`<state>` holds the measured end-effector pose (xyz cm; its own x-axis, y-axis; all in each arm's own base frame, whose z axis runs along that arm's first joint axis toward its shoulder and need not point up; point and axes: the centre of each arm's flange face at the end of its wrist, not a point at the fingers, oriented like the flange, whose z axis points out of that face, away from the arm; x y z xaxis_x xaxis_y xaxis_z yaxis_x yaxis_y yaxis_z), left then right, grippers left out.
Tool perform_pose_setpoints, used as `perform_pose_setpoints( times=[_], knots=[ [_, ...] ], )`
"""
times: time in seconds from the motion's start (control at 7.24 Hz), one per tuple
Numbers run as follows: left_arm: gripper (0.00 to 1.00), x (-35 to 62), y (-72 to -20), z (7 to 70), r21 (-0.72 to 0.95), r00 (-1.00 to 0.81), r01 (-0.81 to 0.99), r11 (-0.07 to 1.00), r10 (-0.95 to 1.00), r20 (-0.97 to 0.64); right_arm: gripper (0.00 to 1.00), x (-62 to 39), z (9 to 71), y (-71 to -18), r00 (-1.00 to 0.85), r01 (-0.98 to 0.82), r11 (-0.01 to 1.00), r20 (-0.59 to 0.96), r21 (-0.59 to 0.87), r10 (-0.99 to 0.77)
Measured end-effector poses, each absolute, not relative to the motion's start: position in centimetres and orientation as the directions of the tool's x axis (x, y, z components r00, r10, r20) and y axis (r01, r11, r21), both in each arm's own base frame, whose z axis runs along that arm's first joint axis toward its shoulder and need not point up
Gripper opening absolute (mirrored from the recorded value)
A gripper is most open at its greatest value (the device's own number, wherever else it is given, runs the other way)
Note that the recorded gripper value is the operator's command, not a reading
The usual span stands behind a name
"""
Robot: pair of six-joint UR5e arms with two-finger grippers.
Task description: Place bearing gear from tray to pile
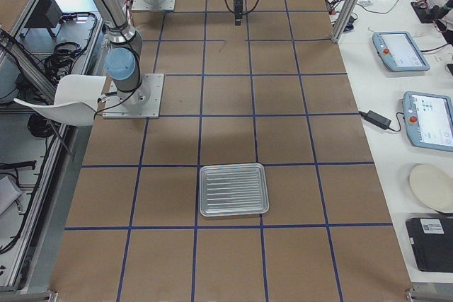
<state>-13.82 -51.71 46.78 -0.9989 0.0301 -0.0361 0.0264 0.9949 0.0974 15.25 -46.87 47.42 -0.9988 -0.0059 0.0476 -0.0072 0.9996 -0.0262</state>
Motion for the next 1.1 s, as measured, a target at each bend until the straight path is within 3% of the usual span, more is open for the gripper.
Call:
perform_pose_setpoints(
  times=[1.1],
  knots=[
    [1.0,-14.3,-48.5,46.7,0.042,-0.999,0.035,0.998,0.036,-0.024,1.0,15.5,47.1,-47.4,-1.0,-0.007,0.996,0.026,-0.086,-0.005]
  ],
)
